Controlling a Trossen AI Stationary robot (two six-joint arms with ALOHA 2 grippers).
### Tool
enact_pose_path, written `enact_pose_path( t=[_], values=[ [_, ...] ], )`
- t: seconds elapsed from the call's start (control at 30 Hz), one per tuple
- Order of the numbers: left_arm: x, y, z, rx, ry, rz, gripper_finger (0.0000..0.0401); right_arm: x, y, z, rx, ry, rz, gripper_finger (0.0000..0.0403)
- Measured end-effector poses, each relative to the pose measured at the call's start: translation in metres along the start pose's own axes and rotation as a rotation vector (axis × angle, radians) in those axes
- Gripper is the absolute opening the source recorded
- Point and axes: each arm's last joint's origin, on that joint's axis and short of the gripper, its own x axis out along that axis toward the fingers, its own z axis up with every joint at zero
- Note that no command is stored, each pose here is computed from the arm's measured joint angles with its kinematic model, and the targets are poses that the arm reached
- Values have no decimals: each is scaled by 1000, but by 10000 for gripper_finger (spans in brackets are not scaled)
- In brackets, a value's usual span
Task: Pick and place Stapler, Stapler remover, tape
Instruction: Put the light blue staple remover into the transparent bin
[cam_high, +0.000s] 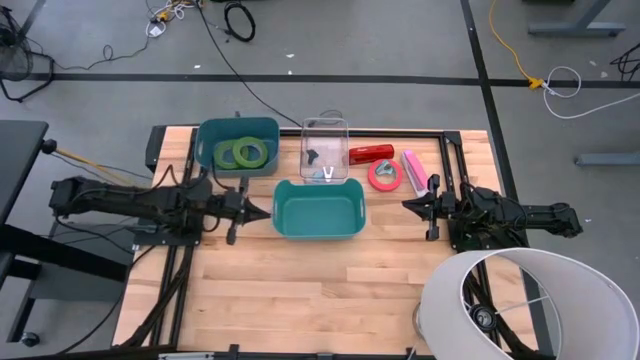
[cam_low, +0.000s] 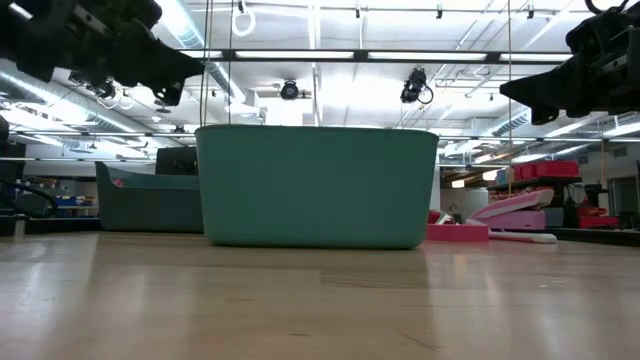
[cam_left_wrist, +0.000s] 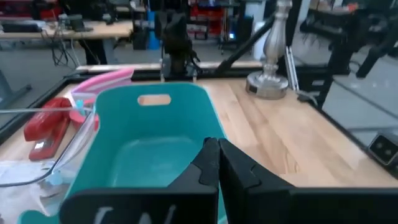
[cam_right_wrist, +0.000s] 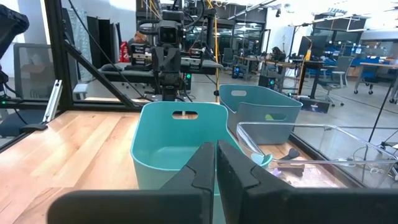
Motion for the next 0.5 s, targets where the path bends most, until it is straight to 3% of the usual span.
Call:
enact_pose_path(
  t=[0.5],
  values=[
    [-25,-2,-12,-14,-202,50,2,0,0,0,0,0,0,18]
  ],
)
